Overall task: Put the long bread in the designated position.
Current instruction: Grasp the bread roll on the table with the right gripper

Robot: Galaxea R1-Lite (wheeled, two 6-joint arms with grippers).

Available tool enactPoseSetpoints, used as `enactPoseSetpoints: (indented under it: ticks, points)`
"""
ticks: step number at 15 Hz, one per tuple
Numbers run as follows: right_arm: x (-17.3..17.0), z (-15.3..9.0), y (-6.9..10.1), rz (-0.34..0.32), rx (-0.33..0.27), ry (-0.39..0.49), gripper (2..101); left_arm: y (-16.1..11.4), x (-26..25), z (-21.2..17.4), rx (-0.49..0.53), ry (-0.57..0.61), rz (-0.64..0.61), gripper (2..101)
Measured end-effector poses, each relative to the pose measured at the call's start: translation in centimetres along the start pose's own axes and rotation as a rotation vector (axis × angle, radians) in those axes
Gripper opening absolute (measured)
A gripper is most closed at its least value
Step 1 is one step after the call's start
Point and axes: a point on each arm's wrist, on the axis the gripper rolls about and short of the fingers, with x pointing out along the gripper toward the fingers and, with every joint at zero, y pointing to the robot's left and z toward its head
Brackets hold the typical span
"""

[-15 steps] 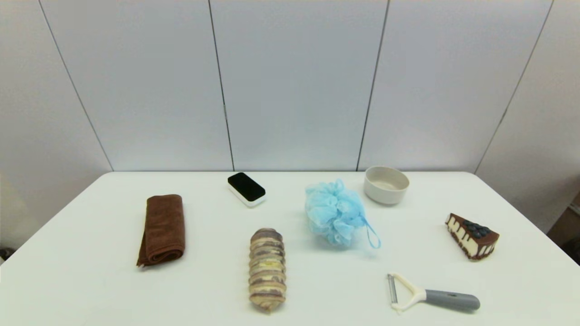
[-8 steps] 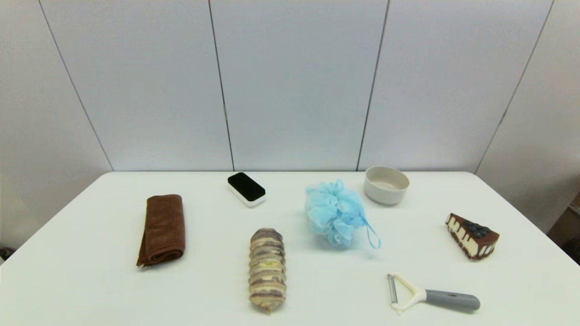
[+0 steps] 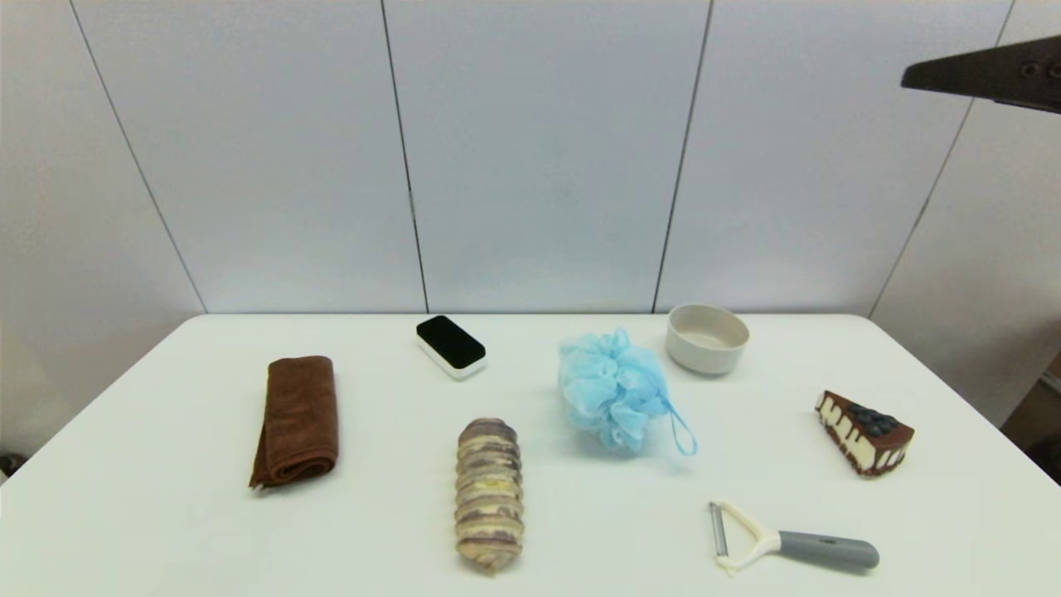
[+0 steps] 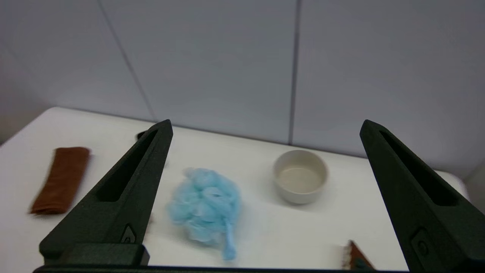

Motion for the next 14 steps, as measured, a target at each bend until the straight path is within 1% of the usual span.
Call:
enactPoseSetpoints:
  ticks: [1, 3, 4, 6, 8, 9, 11, 13, 14]
  points:
    - [1.2, 0.7, 0.5, 0.017, 0.022, 0.031, 98.0, 0.0, 0.0, 0.0, 0.0, 0.0, 0.0, 97.8]
    - [3.7, 1.7, 1.8, 0.023, 0.067, 0.101, 98.0, 0.0, 0.0, 0.0, 0.0, 0.0, 0.0, 97.8]
    - [5.0, 1.8, 2.7, 0.018, 0.083, 0.138, 98.0, 0.0, 0.0, 0.0, 0.0, 0.0, 0.0, 97.8]
    - [7.5, 1.3, 4.9, -0.004, 0.102, 0.223, 98.0, 0.0, 0.0, 0.0, 0.0, 0.0, 0.0, 97.8]
    - [9.8, -0.1, 7.6, -0.024, 0.114, 0.314, 98.0, 0.0, 0.0, 0.0, 0.0, 0.0, 0.0, 97.8]
    - [10.6, -1.1, 9.1, -0.022, 0.116, 0.362, 98.0, 0.0, 0.0, 0.0, 0.0, 0.0, 0.0, 97.8]
    - [12.0, -3.2, 12.1, 0.011, 0.12, 0.44, 98.0, 0.0, 0.0, 0.0, 0.0, 0.0, 0.0, 97.8]
    - [12.9, -5.4, 14.5, 0.033, 0.122, 0.519, 98.0, 0.0, 0.0, 0.0, 0.0, 0.0, 0.0, 97.8]
    - [13.1, -6.4, 15.6, 0.034, 0.132, 0.556, 98.0, 0.0, 0.0, 0.0, 0.0, 0.0, 0.0, 97.8]
